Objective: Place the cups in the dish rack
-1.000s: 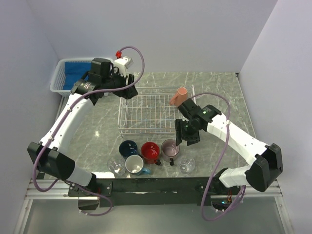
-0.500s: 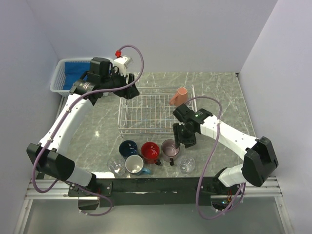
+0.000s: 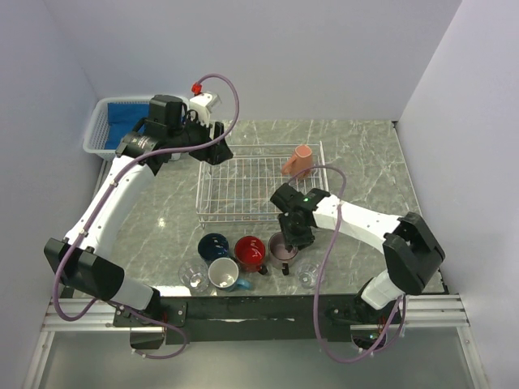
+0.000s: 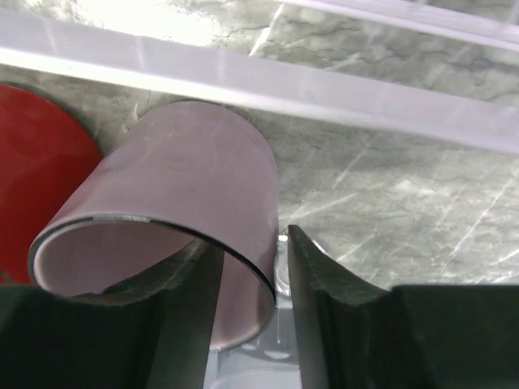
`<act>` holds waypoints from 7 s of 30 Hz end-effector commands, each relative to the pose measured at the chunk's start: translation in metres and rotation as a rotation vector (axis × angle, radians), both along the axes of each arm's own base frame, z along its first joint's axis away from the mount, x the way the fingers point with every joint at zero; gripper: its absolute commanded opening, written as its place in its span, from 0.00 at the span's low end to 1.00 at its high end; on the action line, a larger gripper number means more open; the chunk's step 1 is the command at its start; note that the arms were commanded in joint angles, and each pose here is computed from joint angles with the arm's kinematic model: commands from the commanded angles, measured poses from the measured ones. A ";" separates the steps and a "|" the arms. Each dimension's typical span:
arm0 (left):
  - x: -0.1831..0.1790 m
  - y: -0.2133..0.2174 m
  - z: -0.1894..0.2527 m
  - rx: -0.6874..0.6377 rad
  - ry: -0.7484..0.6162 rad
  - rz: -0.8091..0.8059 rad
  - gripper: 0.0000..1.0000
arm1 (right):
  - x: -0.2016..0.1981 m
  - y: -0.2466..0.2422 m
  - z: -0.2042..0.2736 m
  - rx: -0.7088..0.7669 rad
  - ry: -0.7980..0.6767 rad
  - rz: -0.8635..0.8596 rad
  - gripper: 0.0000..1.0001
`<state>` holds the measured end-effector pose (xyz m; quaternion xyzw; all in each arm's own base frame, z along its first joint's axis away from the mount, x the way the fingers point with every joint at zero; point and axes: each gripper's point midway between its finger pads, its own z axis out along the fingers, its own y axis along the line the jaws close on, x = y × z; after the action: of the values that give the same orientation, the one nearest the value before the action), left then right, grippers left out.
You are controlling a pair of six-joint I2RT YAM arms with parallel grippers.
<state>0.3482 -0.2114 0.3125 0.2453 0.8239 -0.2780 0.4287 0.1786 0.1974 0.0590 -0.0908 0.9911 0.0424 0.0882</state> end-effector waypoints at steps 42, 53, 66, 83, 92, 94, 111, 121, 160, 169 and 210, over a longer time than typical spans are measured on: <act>-0.069 -0.020 0.122 -0.765 0.605 -0.483 0.96 | 0.162 0.075 0.403 1.152 -0.765 -0.103 0.00; -0.059 -0.033 0.118 -0.791 0.591 -0.441 0.96 | 0.190 0.110 0.387 1.334 -0.685 -0.122 0.00; -0.021 -0.041 0.133 -0.886 0.536 -0.312 0.98 | 0.198 0.136 0.377 1.378 -0.612 -0.117 0.00; -0.036 -0.062 0.176 -0.964 0.534 -0.354 0.60 | 0.217 0.154 0.359 1.480 -0.518 -0.209 0.00; -0.033 -0.053 0.175 -0.974 0.515 -0.342 0.19 | 0.215 0.167 0.354 1.491 -0.479 -0.205 0.00; -0.030 -0.048 0.173 -0.973 0.506 -0.327 0.13 | 0.213 0.164 0.353 1.483 -0.478 -0.211 0.00; 0.011 -0.013 0.138 -0.766 0.343 -0.182 0.01 | 0.188 0.104 0.322 1.329 -0.485 -0.277 0.67; 0.037 -0.028 0.063 -0.470 0.303 -0.134 0.01 | 0.157 0.039 0.344 1.205 -0.615 -0.292 0.66; 0.098 -0.115 -0.187 0.245 0.154 -0.130 0.01 | 0.101 -0.049 0.353 1.168 -0.757 -0.400 0.45; 0.094 -0.138 -0.193 0.234 0.155 -0.162 0.01 | 0.100 -0.050 0.346 1.157 -0.745 -0.405 0.43; 0.071 -0.115 -0.122 0.228 0.073 -0.161 0.71 | 0.094 -0.057 0.314 1.057 -0.661 -0.413 0.55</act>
<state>0.4158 -0.3295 0.0905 0.3417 0.8782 -0.2096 0.2607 0.2780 0.1428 0.3677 0.1669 0.7473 0.4886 0.4181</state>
